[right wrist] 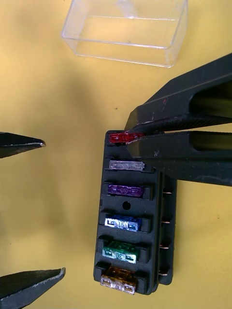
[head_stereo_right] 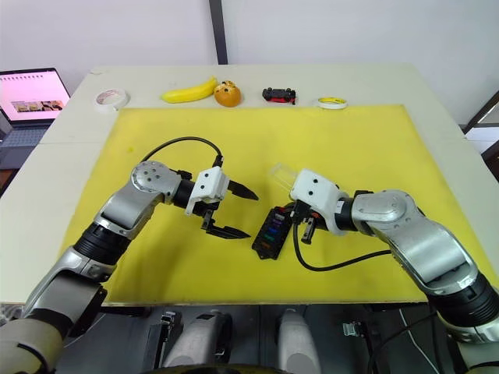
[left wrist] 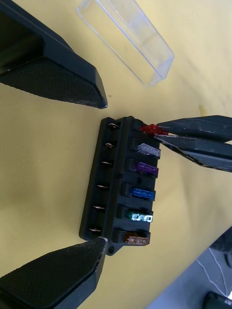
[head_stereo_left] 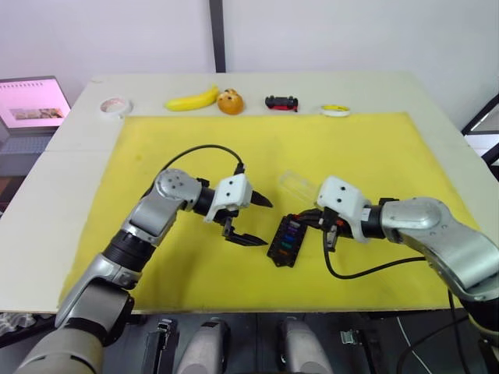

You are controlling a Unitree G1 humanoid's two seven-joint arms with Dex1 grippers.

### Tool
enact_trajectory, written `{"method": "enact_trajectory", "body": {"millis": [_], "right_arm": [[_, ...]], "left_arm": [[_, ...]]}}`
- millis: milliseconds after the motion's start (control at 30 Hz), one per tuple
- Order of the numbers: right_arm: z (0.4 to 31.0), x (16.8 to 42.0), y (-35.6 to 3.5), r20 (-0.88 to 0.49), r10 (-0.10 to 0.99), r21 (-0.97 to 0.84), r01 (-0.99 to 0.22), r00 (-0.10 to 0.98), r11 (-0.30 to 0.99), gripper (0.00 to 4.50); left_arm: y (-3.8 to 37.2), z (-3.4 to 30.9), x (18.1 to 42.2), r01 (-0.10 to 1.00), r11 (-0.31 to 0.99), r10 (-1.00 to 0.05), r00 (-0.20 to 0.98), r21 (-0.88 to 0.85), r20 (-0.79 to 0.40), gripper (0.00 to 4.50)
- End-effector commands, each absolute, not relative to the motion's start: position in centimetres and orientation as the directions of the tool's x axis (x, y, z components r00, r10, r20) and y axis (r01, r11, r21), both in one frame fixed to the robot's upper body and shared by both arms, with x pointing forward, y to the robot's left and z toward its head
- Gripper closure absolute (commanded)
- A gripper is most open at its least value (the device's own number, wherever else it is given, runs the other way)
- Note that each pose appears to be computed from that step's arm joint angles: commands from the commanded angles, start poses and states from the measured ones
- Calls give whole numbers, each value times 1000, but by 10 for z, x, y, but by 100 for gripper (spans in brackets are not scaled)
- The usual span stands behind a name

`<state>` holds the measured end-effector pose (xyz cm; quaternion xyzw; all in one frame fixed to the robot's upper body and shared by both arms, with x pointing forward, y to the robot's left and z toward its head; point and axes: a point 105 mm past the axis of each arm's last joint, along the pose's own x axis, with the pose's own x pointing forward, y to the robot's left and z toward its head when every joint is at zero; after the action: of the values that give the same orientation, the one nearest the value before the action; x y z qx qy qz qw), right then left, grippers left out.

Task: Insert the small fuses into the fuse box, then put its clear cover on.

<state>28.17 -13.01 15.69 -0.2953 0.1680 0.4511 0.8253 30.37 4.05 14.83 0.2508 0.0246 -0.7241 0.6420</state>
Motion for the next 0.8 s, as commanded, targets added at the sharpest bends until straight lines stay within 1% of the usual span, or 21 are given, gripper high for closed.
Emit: {"method": "enact_trajectory", "body": {"millis": [33,500,800], "right_arm": [[164,284,-129,-521,649,-371,-832,554,413,450],[166,287,-129,-519,650,-369,-832,555,415,450],[182,286,-126,-495,671,-370,-833,552,412,450]], "left_arm": [[37,163,303,919,-181,-926,-40,350,-375,2],[36,166,303,920,-178,-927,-37,349,-373,2],[35,165,300,920,-182,-928,-44,348,-370,2]]}}
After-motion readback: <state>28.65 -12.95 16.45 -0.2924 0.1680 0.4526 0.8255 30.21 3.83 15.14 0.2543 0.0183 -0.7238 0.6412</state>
